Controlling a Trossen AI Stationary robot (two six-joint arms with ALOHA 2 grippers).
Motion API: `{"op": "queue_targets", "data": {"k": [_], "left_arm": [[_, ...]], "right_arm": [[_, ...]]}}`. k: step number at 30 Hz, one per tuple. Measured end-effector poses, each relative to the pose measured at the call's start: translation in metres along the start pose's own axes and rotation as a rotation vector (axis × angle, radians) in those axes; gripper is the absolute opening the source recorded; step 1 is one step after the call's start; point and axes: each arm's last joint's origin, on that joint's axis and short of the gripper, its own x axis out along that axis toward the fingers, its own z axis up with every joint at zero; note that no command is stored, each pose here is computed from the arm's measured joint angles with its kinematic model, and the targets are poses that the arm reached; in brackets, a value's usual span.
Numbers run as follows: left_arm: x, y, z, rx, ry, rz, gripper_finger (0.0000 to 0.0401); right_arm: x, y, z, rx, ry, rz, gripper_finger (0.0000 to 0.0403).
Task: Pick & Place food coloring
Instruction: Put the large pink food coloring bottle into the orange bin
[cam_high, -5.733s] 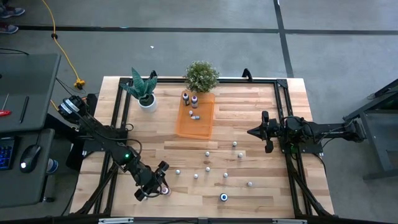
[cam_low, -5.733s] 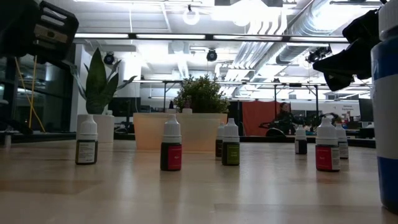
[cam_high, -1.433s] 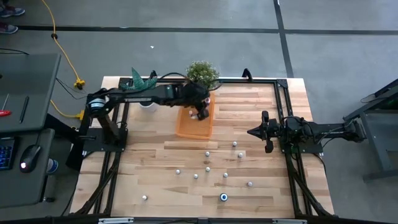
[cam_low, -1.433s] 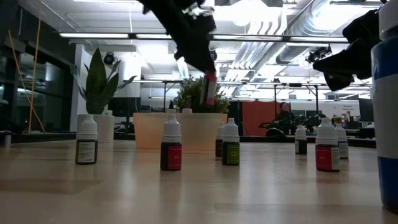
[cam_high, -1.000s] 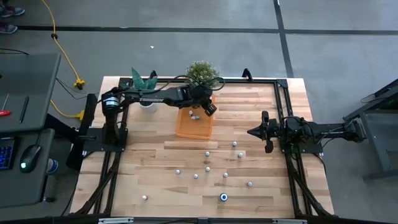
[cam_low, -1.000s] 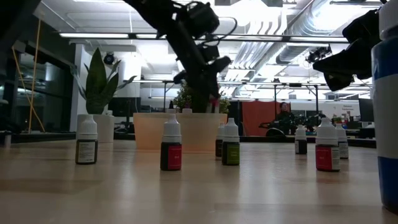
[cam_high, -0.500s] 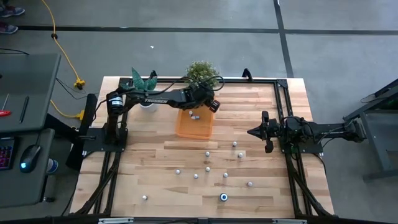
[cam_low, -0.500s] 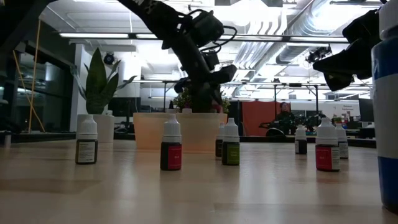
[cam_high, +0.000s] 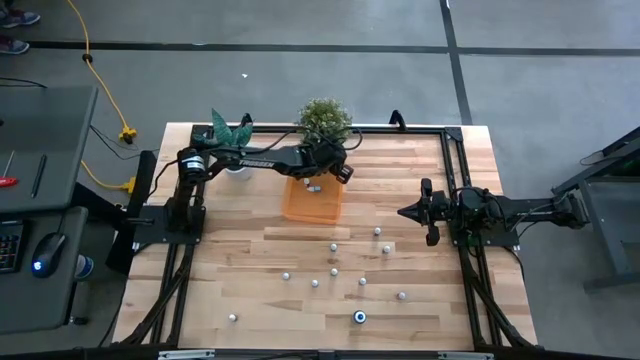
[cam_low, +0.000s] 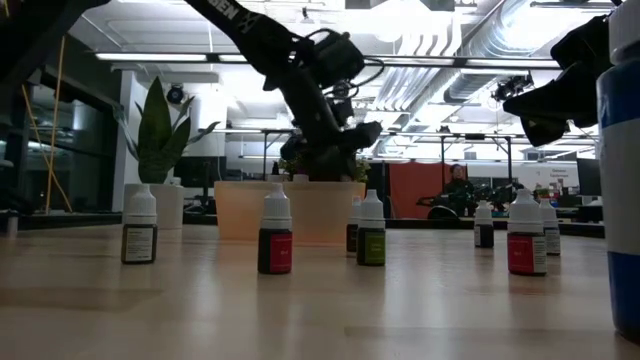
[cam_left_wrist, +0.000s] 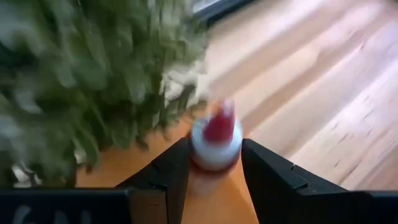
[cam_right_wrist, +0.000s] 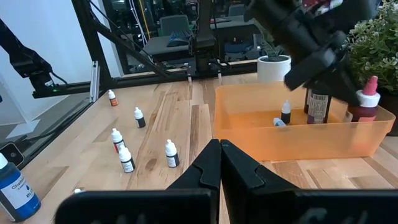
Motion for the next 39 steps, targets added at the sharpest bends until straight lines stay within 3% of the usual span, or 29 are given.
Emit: {"op": "queue_targets", "data": {"k": [24,39], "left_arm": [[-0.001,-0.008,0.009,0.109,-0.01,-0.127,0.0143],[-0.015,-0.006,0.021,0.059,-0.07,-0.133,0.0143]], "right_arm": [[0.0,0.0,0.0,0.0,-0.001,0.0,0.0],[0.0,0.0,0.0,0.0,0.0,0.0,0.0]]}}
